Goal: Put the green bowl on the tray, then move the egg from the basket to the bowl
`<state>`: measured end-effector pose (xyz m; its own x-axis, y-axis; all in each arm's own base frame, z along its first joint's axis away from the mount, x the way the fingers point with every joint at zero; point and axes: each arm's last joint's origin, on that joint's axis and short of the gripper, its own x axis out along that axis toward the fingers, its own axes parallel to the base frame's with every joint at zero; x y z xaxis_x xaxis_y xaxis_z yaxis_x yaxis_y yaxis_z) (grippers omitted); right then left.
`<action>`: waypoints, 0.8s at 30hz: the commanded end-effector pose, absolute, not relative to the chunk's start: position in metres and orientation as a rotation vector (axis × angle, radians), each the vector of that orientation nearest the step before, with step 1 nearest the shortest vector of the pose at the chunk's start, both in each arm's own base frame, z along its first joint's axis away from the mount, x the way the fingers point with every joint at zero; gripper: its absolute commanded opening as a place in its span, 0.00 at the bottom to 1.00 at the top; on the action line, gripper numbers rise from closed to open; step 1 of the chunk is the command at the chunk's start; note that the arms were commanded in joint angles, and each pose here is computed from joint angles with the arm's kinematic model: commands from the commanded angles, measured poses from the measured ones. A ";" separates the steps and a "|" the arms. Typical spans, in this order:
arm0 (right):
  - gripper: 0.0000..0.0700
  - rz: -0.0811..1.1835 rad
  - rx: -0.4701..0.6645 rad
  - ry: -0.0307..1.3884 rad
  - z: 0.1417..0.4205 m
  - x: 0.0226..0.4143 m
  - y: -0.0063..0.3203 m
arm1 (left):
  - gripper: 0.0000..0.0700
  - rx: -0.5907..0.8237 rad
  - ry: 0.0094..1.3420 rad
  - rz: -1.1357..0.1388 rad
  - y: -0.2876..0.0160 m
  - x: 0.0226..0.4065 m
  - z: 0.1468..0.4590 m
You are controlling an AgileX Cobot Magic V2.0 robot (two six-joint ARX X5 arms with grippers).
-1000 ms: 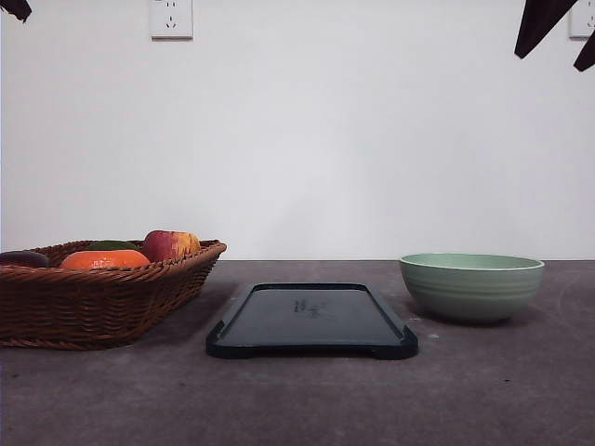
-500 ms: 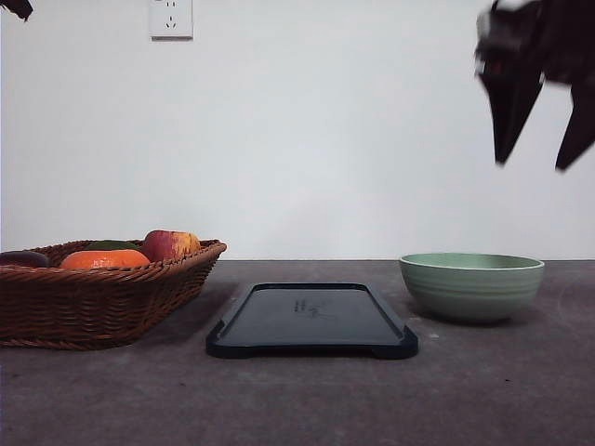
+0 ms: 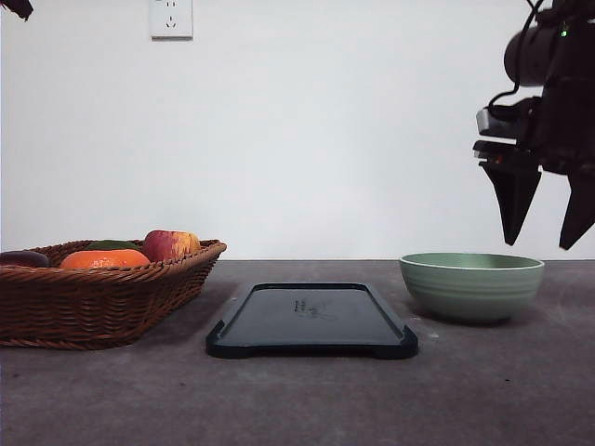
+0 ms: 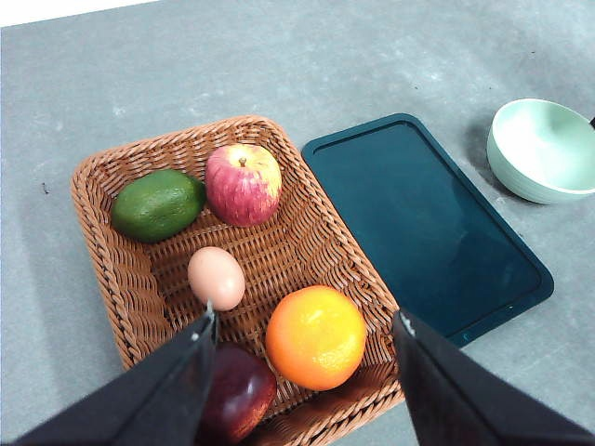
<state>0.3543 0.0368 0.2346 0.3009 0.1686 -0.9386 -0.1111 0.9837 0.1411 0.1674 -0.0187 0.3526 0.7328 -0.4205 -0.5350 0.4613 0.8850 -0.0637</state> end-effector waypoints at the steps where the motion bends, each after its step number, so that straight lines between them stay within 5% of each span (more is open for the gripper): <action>1: 0.55 0.203 0.058 1.244 0.231 0.363 0.037 | 0.54 0.076 0.547 -0.493 -0.019 0.168 0.360; 11: 0.42 0.231 0.086 1.287 0.206 0.374 0.038 | 0.54 0.076 0.547 -0.493 -0.019 0.168 0.360; 17: 0.00 0.228 0.085 1.304 0.201 0.375 0.038 | 0.54 0.076 0.547 -0.493 -0.019 0.168 0.360; 24: 0.00 0.216 0.079 1.331 0.222 0.376 0.038 | 0.54 0.076 0.547 -0.494 -0.019 0.168 0.360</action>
